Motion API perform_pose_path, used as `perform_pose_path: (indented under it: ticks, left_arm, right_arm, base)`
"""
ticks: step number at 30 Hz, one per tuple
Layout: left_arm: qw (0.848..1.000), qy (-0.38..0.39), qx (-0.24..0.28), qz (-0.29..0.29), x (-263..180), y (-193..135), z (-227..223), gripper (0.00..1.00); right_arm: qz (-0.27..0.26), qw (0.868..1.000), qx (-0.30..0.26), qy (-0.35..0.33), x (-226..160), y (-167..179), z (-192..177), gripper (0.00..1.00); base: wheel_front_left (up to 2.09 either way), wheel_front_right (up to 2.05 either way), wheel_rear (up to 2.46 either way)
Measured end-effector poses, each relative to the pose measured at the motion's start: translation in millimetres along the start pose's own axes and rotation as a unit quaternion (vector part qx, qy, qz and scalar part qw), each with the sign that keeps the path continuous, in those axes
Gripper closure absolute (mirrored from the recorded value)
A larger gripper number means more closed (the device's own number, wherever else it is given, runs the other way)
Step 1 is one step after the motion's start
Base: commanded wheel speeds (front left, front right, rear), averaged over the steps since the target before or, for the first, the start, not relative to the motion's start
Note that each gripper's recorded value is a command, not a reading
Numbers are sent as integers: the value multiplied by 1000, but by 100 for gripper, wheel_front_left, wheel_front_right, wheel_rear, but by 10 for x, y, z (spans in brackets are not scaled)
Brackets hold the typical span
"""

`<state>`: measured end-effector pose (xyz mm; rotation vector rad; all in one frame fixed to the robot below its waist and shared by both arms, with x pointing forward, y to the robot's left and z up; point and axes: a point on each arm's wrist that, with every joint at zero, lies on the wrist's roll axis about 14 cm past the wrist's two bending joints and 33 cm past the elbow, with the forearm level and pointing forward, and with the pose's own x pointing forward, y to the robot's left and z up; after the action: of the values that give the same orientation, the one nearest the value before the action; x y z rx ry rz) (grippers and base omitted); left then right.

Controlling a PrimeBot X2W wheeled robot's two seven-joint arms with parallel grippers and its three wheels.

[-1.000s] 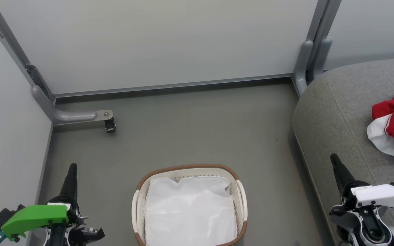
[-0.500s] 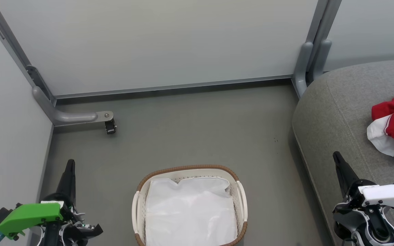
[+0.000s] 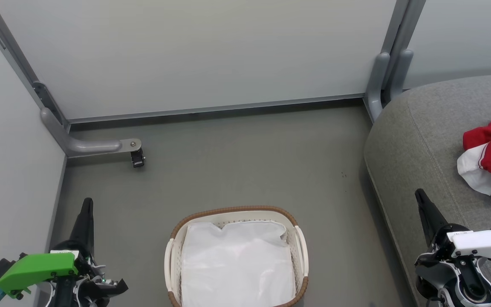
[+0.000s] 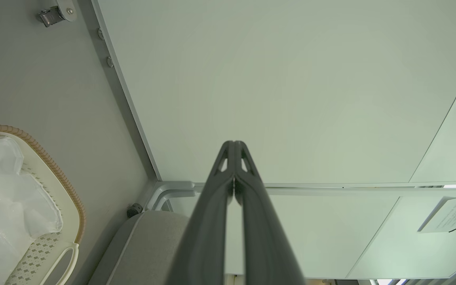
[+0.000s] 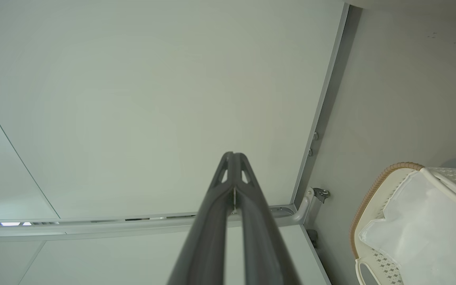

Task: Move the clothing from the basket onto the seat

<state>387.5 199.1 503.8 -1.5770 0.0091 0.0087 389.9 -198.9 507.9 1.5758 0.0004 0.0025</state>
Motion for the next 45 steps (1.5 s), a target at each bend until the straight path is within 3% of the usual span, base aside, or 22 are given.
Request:
perform_pose_path:
  ticks: [45]
  left_arm:
    - [1000, 0, 0, 0, 0, -1, 0, 100]
  right_arm:
    - [0, 1000, 0, 0, 0, 0, 0, 100]
  base:
    - [0, 0, 0]
